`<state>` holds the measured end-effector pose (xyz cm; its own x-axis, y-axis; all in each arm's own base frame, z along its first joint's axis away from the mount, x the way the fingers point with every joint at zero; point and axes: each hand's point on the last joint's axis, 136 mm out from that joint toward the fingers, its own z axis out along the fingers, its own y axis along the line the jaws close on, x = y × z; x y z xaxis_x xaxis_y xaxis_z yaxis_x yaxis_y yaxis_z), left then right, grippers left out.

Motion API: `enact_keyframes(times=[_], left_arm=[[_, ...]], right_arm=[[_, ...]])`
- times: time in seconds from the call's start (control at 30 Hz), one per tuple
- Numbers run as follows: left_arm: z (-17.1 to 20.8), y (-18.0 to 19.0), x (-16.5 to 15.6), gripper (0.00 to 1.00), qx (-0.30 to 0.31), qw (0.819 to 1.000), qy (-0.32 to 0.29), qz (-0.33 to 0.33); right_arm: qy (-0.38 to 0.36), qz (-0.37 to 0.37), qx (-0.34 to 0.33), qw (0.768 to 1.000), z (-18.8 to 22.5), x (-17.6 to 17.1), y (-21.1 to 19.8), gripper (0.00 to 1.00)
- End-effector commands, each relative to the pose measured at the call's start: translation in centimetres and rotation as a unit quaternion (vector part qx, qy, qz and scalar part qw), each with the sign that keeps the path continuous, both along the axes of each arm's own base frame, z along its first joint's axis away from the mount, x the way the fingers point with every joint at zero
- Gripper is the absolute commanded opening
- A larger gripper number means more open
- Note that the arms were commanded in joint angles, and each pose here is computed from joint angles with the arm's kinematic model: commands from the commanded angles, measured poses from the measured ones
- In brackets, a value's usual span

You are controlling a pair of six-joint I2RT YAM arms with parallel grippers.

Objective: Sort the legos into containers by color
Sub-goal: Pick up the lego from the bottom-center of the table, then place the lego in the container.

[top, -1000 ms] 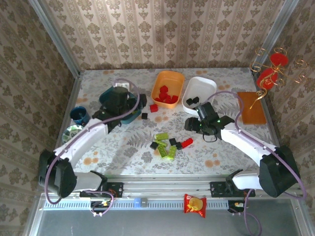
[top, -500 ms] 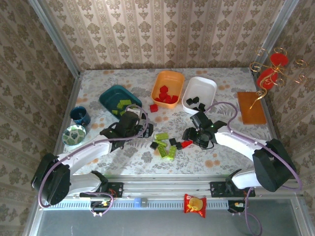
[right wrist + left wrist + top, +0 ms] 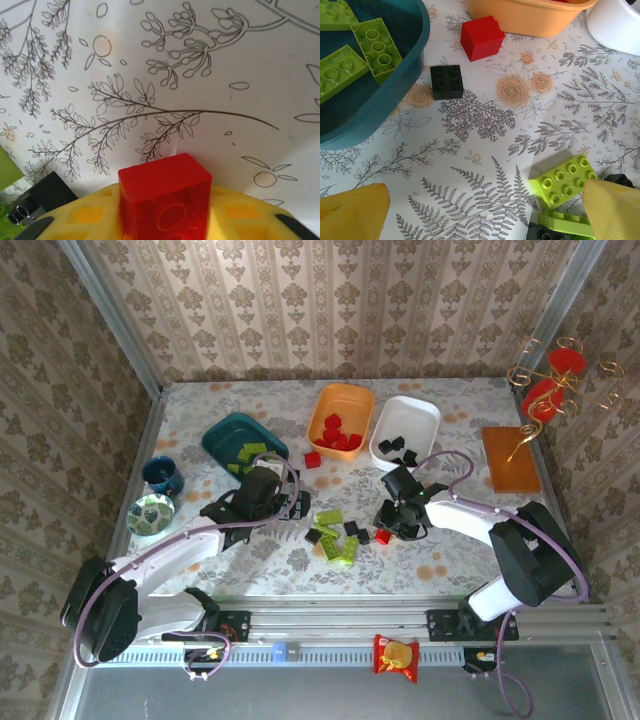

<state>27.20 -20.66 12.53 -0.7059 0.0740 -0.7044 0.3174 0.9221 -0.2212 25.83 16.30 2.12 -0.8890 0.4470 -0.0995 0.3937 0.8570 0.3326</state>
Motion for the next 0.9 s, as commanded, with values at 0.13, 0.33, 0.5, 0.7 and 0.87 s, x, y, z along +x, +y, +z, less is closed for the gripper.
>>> enact_keyframes(times=[0.13,0.33,0.5,0.7,0.87], left_arm=[[0.6,0.6,-0.3,1.00,0.012,1.000,-0.008,0.005],[0.9,1.4,-0.4,1.00,0.013,1.000,-0.017,0.017],[1.4,2.0,-0.7,1.00,0.004,0.999,-0.029,0.024],[1.2,2.3,-1.6,1.00,0.001,1.000,-0.019,0.019],[0.8,2.2,-2.2,1.00,-0.005,1.000,-0.010,0.011]], right_arm=[[-0.066,0.024,-0.035,0.997,3.9,2.0,-1.8,0.25],[-0.208,0.109,-0.010,0.972,12.2,7.3,1.1,0.25],[-0.261,0.140,-0.017,0.955,14.7,13.7,4.1,0.25],[-0.281,0.133,-0.042,0.949,13.5,21.6,6.9,0.25],[-0.273,0.120,-0.073,0.952,11.6,26.3,7.9,0.27]])
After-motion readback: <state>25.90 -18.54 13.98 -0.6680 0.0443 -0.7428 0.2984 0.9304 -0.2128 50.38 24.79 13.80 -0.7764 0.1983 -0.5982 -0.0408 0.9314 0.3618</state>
